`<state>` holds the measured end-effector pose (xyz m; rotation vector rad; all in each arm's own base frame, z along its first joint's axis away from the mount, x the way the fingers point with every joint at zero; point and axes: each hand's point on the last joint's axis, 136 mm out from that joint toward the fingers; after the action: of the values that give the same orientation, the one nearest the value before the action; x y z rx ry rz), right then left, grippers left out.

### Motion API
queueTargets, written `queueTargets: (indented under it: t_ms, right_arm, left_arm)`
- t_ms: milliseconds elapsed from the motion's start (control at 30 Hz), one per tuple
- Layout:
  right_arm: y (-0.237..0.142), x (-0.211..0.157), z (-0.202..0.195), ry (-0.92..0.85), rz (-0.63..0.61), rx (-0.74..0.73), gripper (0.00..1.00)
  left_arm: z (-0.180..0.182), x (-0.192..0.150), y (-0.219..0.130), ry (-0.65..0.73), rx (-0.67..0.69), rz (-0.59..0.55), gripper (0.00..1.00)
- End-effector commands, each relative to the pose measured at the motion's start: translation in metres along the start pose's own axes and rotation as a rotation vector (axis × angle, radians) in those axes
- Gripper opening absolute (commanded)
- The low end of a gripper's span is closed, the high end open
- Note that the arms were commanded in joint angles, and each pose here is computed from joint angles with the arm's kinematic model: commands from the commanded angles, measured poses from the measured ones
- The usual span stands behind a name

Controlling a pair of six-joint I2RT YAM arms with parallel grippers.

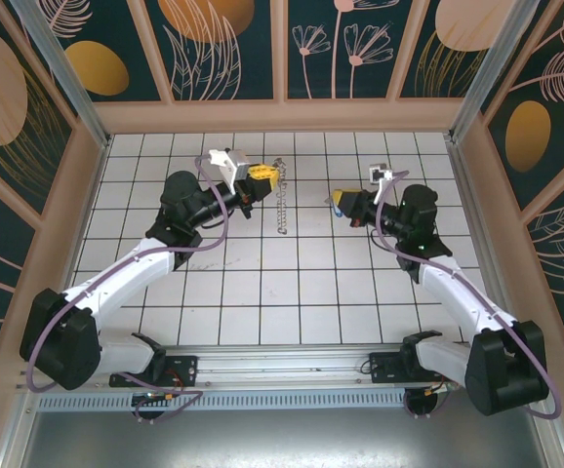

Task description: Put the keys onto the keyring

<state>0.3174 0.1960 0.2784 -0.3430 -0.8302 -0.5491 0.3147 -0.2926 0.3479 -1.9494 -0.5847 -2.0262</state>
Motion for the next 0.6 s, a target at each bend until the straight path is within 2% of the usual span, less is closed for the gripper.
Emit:
queueTargets:
  t_ms: [0, 267, 567]
  right_arm:
    - [0.003, 0.034, 0.031, -0.100, -0.064, 0.109, 0.00]
    - [0.009, 0.047, 0.052, -0.169, -0.051, 0.202, 0.00]
    - [0.014, 0.034, 0.071, -0.247, 0.008, 0.253, 0.00]
  left_arm:
    - [-0.005, 0.006, 0.001, 0.107, -0.024, -0.037, 0.00]
    - [-0.014, 0.002, 0.006, 0.140, -0.098, -0.039, 0.00]
    - [-0.020, 0.007, 0.004, 0.173, -0.125, -0.060, 0.00]
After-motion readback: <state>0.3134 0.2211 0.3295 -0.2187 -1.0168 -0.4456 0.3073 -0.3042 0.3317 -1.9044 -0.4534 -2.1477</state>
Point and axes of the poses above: each hand's point on the last joint's axis, 136 mm out from that joint toward the fingers, its own y axis out along the fingers, its own z axis along the line the jaws close on, x = y × z, and after that the axes turned 6 degrees about y, right-handed
